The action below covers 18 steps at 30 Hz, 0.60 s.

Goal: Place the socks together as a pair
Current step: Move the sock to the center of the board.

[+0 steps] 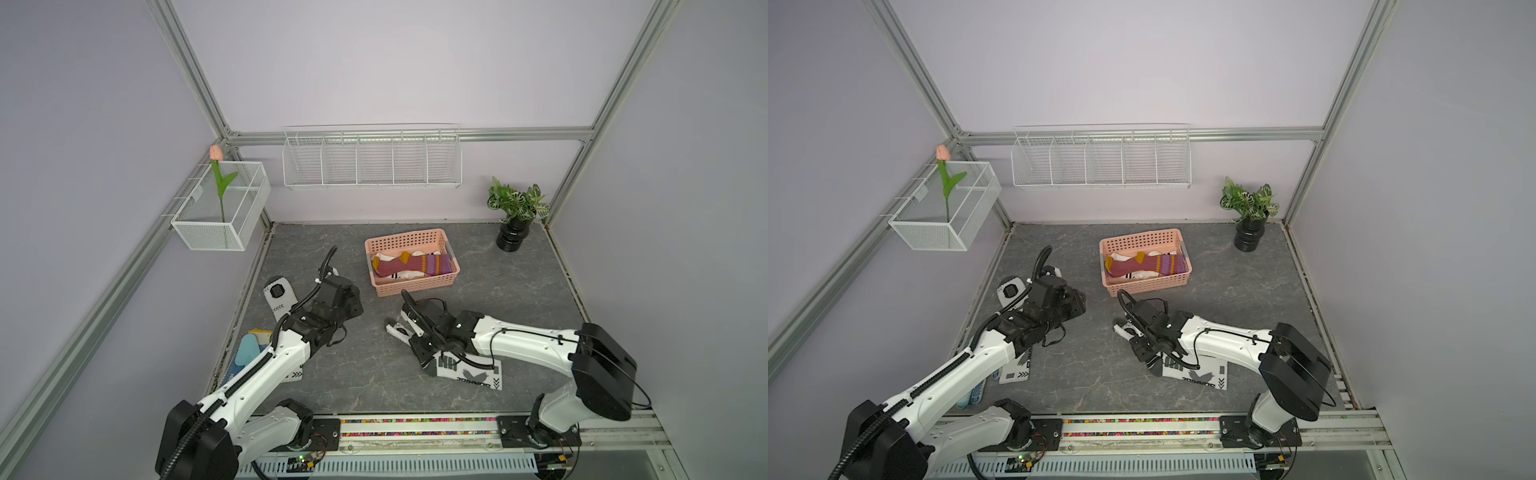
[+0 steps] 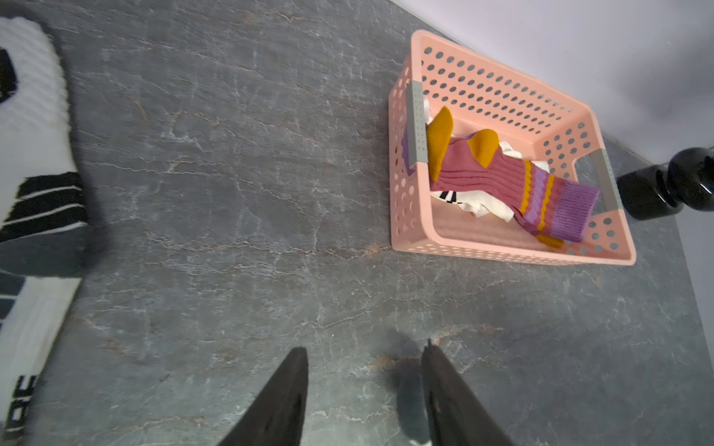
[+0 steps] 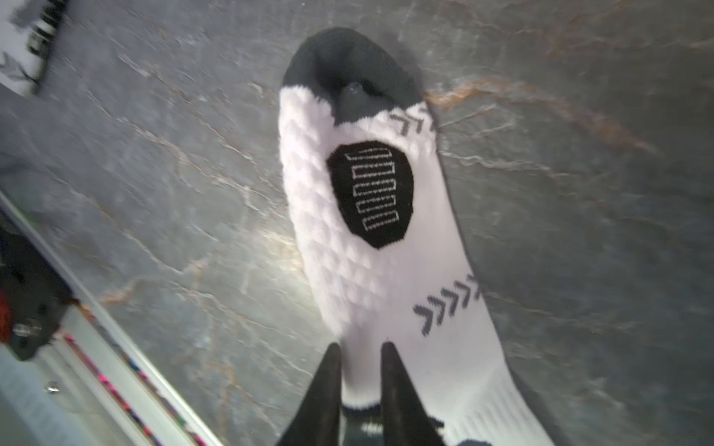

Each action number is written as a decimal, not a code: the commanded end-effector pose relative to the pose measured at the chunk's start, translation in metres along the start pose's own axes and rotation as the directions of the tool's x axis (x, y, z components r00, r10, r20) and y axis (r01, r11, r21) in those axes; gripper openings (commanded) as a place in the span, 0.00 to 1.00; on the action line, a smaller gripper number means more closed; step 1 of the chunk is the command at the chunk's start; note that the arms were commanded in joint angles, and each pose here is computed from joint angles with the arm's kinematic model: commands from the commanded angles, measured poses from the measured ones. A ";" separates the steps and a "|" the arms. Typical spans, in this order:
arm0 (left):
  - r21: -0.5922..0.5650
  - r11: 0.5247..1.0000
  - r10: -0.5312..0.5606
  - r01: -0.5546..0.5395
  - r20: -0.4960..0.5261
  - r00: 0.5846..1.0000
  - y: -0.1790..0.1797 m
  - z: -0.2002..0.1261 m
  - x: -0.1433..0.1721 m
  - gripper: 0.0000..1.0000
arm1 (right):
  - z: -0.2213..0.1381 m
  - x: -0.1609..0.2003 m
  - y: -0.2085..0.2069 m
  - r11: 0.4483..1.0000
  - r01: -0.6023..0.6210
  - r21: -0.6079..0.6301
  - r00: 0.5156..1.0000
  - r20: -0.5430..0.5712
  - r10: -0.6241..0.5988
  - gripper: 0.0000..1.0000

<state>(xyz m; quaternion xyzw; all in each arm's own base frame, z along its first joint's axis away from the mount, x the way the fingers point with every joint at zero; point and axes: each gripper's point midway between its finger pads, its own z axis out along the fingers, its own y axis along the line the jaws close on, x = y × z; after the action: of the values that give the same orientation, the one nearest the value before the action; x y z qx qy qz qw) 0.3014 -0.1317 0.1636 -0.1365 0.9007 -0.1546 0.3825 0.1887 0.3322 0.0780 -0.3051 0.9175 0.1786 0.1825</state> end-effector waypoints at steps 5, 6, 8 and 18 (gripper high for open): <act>-0.107 0.992 -0.067 0.070 0.032 0.997 0.026 -0.005 -0.018 0.55 | -0.037 0.005 -0.028 0.987 -0.150 0.054 0.982 0.124 0.142 0.56; -0.113 0.991 -0.070 0.072 0.026 0.997 0.027 -0.004 -0.019 0.55 | -0.039 0.020 -0.043 0.974 -0.202 0.100 0.976 0.105 0.192 0.54; -0.126 0.990 -0.068 0.069 0.011 0.998 0.028 -0.003 -0.020 0.55 | -0.047 0.045 -0.067 0.935 -0.307 0.177 0.951 0.076 0.298 0.45; -0.162 0.984 -0.071 0.071 0.009 0.997 0.035 -0.003 -0.022 0.59 | -0.064 0.162 -0.089 0.799 -0.529 0.285 0.815 -0.091 0.572 0.07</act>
<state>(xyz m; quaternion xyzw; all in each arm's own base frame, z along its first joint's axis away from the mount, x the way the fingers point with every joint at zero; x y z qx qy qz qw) 0.3078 -0.1001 0.1618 -0.1825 0.9077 -0.1087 0.3618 0.1332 0.1879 0.0554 -0.0780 0.9833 0.1139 0.1183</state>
